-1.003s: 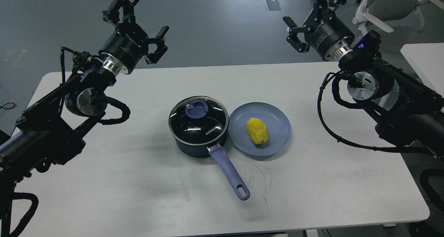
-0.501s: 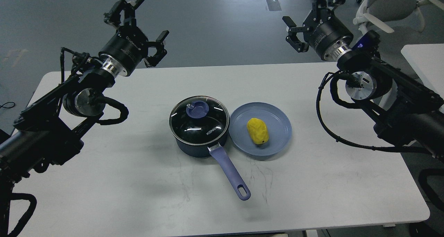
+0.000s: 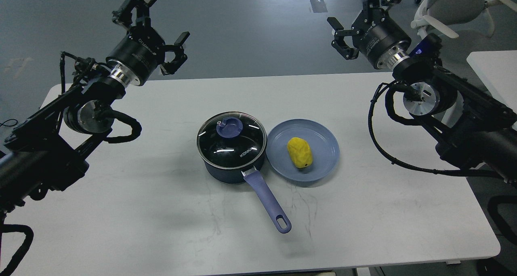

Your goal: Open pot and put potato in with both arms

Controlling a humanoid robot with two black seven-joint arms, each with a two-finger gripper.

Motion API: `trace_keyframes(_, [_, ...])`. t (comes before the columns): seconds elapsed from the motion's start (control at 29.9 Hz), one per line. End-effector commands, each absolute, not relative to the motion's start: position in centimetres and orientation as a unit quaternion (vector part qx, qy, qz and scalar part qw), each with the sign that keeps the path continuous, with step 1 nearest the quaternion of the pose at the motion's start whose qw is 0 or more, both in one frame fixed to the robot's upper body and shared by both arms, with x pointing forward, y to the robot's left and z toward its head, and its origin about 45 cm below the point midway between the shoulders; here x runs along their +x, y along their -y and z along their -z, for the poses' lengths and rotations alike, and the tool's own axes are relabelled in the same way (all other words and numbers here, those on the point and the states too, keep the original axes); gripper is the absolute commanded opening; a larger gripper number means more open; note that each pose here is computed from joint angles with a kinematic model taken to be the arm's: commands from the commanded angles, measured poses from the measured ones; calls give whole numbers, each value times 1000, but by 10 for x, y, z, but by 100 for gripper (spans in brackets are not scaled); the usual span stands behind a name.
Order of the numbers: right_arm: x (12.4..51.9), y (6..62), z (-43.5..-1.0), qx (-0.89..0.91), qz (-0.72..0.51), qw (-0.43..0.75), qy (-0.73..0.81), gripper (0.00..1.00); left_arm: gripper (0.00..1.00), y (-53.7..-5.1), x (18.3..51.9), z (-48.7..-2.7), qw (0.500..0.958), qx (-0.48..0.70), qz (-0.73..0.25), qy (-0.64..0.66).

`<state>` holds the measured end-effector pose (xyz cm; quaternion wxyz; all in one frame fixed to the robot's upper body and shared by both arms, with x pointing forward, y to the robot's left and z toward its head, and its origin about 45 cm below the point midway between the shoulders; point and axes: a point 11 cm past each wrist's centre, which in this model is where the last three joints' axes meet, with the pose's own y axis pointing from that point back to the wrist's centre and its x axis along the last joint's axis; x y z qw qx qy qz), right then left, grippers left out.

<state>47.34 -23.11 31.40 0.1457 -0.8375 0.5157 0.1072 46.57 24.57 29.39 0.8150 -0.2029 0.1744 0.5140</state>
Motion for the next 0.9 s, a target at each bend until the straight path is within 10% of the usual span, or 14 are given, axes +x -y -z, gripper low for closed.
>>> trace_keyframes(0.0, [473,231,-315,-839,-107,146,-513,100,98,-249,465,-294,814,-207,-514,-174])
trace_keyframes(0.53, [474,237,-316,-837,-103,145,-517,100,98,-254,465,-296,813,-201,-521,-161])
trace_keyframes(0.87, [475,251,-309,-830,-102,135,-532,100,98,-260,445,-357,859,-42,-458,227])
